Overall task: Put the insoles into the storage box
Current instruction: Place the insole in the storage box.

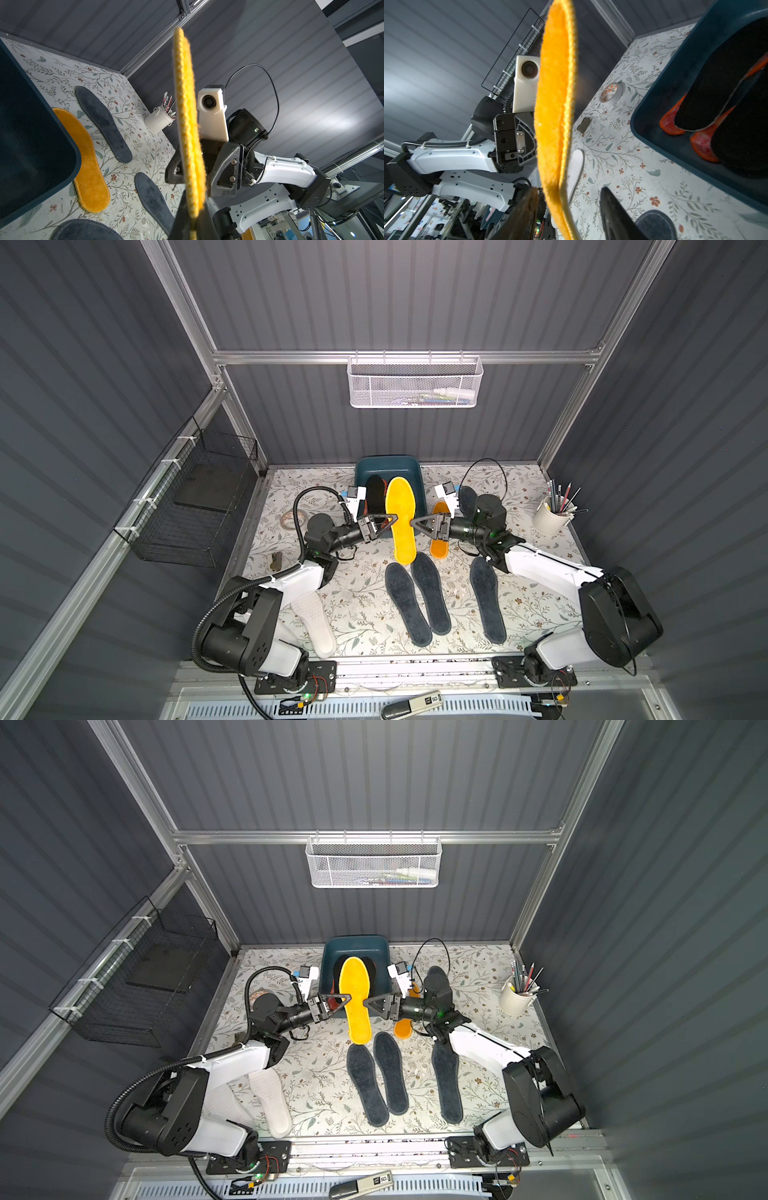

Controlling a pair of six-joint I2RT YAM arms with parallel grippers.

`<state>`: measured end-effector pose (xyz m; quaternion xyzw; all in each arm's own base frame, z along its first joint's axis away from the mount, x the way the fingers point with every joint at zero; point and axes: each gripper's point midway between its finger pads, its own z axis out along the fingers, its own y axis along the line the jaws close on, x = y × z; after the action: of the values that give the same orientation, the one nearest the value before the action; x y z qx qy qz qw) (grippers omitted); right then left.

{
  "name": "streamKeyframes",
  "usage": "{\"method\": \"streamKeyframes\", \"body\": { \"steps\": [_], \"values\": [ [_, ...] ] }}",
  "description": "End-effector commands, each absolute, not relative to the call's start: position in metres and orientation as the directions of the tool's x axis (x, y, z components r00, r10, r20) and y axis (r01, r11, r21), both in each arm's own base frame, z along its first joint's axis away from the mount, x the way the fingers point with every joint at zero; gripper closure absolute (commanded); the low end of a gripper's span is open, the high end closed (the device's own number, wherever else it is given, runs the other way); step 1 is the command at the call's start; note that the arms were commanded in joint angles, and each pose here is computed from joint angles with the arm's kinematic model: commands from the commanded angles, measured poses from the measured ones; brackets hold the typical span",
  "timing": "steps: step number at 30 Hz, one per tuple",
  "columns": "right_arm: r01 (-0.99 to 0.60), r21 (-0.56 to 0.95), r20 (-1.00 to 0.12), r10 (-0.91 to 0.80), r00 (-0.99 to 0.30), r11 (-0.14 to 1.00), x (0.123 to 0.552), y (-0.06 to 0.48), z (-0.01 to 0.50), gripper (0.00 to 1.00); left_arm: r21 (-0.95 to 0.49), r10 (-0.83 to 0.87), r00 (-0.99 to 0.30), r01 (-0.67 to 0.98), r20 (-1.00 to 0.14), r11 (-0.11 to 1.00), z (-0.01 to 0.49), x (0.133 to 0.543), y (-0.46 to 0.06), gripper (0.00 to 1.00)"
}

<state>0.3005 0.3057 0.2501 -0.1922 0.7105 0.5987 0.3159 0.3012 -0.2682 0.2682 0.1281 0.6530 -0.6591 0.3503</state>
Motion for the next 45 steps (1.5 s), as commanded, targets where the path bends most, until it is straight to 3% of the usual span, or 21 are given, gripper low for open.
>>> {"method": "streamKeyframes", "body": {
  "steps": [1,11,21,23,24,25,26,27,31,38,45],
  "values": [
    [-0.708,0.697,-0.717,0.095,-0.69,0.118,0.29,0.314,0.273,0.59,-0.744,-0.295,-0.698,0.664,-0.652,0.073,0.281,0.3,-0.269,1.0],
    [-0.684,0.719,-0.694,0.091,-0.714,0.12,0.291,0.318,0.268,0.88,-0.747,-0.307,-0.696,0.659,-0.649,0.083,0.28,0.305,-0.266,1.0],
    [-0.626,0.739,-0.663,0.106,-0.741,0.248,0.309,0.315,0.254,1.0,-0.753,-0.318,-0.691,0.643,-0.649,0.139,0.275,0.31,-0.262,0.98],
    [-0.624,0.736,-0.666,0.116,-0.737,0.264,0.312,0.313,0.254,1.0,-0.75,-0.313,-0.687,0.641,-0.656,0.162,0.274,0.311,-0.261,0.86],
    [-0.617,0.737,-0.664,0.123,-0.737,0.275,0.314,0.312,0.254,1.0,-0.747,-0.31,-0.685,0.643,-0.659,0.17,0.274,0.311,-0.26,0.73],
    [-0.612,0.738,-0.662,0.13,-0.738,0.284,0.317,0.312,0.255,1.0,-0.745,-0.308,-0.683,0.643,-0.662,0.177,0.275,0.31,-0.26,0.5],
    [-0.604,0.742,-0.656,0.13,-0.743,0.29,0.319,0.312,0.256,1.0,-0.742,-0.309,-0.679,0.644,-0.666,0.186,0.277,0.309,-0.259,0.22],
    [-0.599,0.746,-0.651,0.131,-0.747,0.293,0.32,0.313,0.257,1.0,-0.74,-0.309,-0.676,0.643,-0.669,0.197,0.277,0.309,-0.258,0.01],
    [-0.572,0.751,-0.641,0.155,-0.751,0.331,0.335,0.314,0.263,1.0,-0.714,-0.3,-0.648,0.622,-0.7,0.323,0.272,0.31,-0.247,0.0],
    [-0.468,0.762,-0.594,0.195,-0.781,0.447,0.38,0.318,0.254,1.0,-0.574,-0.358,-0.54,0.307,-0.762,0.759,0.238,0.326,-0.169,0.0],
    [-0.439,0.77,-0.566,0.178,-0.805,0.463,0.421,0.34,0.243,1.0,-0.465,-0.348,-0.477,0.15,-0.807,0.873,0.233,0.308,-0.122,0.0]
  ]
}}
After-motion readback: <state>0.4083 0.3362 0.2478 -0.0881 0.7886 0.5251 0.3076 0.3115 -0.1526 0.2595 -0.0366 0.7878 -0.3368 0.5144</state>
